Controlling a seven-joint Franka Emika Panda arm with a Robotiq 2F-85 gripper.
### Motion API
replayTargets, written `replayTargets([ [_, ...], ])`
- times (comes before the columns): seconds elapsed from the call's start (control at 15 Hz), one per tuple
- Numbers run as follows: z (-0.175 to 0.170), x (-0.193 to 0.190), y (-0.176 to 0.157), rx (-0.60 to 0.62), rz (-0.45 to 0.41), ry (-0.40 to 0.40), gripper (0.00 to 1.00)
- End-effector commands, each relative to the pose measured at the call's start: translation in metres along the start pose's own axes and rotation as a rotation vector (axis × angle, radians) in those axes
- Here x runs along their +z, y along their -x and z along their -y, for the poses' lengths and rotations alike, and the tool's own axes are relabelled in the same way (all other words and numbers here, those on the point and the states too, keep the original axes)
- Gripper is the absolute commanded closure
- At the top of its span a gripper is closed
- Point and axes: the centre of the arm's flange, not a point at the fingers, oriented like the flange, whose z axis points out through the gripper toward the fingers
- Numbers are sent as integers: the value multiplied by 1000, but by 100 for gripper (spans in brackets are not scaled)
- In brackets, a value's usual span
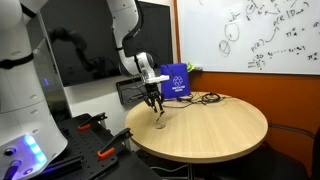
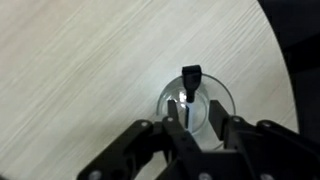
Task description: Pick up the pen from the cup and place it on the table
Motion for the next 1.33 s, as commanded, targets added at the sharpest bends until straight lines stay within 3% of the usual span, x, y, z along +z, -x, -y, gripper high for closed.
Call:
replayTargets([
  [0.0,-4,6,0,-38,3,10,73],
  [0.07,-3,9,0,-44,3,6,70],
  [0.53,-4,26,-6,-69,28,-3,70],
  [0.8,-2,32,-5,-104,55,5,79],
  [0.87,-2,33,-5,-109,61,10,89],
  [1.0,0,32,-6,-132,68,20,100],
  [1.27,9,19,-2,-189,114,37,97],
])
